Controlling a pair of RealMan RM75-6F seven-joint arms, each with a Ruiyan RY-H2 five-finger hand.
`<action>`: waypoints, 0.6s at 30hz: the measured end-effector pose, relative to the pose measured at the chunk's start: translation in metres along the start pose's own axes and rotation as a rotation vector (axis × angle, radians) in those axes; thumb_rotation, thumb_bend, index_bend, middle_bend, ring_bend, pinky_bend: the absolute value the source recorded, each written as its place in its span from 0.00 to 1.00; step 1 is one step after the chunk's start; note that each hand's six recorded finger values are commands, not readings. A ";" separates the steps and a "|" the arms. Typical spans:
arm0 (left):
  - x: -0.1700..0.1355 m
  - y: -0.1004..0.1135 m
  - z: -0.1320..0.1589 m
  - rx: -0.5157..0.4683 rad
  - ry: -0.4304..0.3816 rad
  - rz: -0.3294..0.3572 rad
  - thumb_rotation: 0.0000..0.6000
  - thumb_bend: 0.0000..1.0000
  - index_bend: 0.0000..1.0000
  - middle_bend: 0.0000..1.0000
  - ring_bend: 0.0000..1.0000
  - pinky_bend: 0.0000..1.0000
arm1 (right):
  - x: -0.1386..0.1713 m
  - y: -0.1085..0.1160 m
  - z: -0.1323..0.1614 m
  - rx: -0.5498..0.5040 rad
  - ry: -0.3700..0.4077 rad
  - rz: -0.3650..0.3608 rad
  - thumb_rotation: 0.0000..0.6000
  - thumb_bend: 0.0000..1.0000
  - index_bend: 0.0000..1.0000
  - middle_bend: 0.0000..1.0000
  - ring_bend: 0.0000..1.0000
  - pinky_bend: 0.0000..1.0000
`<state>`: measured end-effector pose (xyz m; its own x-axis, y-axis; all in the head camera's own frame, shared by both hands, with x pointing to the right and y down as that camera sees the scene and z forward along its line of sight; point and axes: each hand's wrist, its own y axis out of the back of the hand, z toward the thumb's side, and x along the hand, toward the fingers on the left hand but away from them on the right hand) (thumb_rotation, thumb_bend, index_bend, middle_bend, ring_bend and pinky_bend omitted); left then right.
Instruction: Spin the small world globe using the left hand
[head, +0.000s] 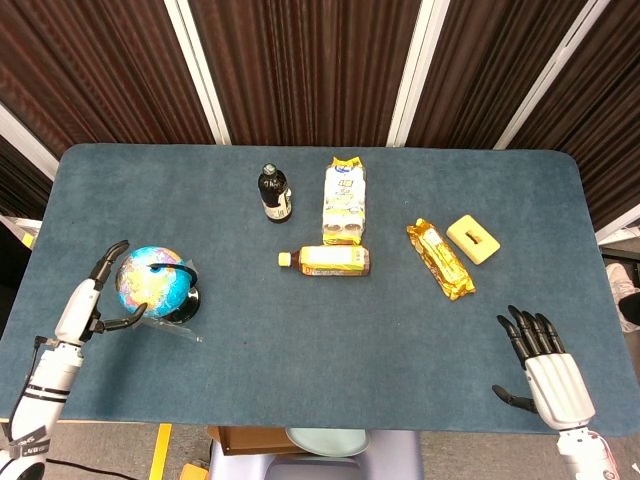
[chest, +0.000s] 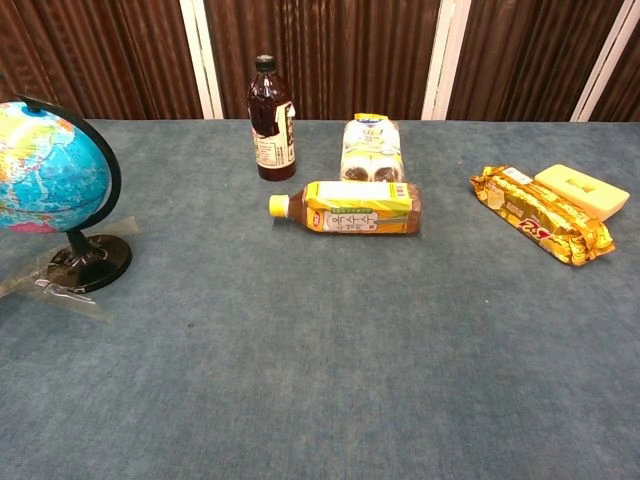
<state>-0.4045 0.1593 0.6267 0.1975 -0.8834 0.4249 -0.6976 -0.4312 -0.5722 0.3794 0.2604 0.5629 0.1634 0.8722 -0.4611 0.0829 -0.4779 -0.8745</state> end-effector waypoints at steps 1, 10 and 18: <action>0.001 0.000 -0.002 0.003 0.007 0.005 1.00 0.31 0.00 0.00 0.00 0.00 | 0.000 0.000 0.000 0.000 -0.002 -0.002 1.00 0.06 0.00 0.00 0.00 0.00; 0.008 0.014 -0.019 0.021 0.071 0.056 1.00 0.31 0.00 0.00 0.00 0.00 | 0.000 0.001 -0.002 0.002 -0.010 -0.003 1.00 0.06 0.00 0.00 0.00 0.00; 0.010 0.024 -0.028 0.007 0.098 0.080 1.00 0.32 0.00 0.00 0.00 0.00 | -0.001 0.001 -0.003 0.006 -0.016 -0.004 1.00 0.06 0.00 0.00 0.00 0.00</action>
<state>-0.4391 0.1451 0.6370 0.0725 -0.8932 0.4439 -0.7039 -0.3611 -0.6117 0.3820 0.2592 0.5632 0.1477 0.8754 -0.4603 0.0772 -0.4742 -0.8770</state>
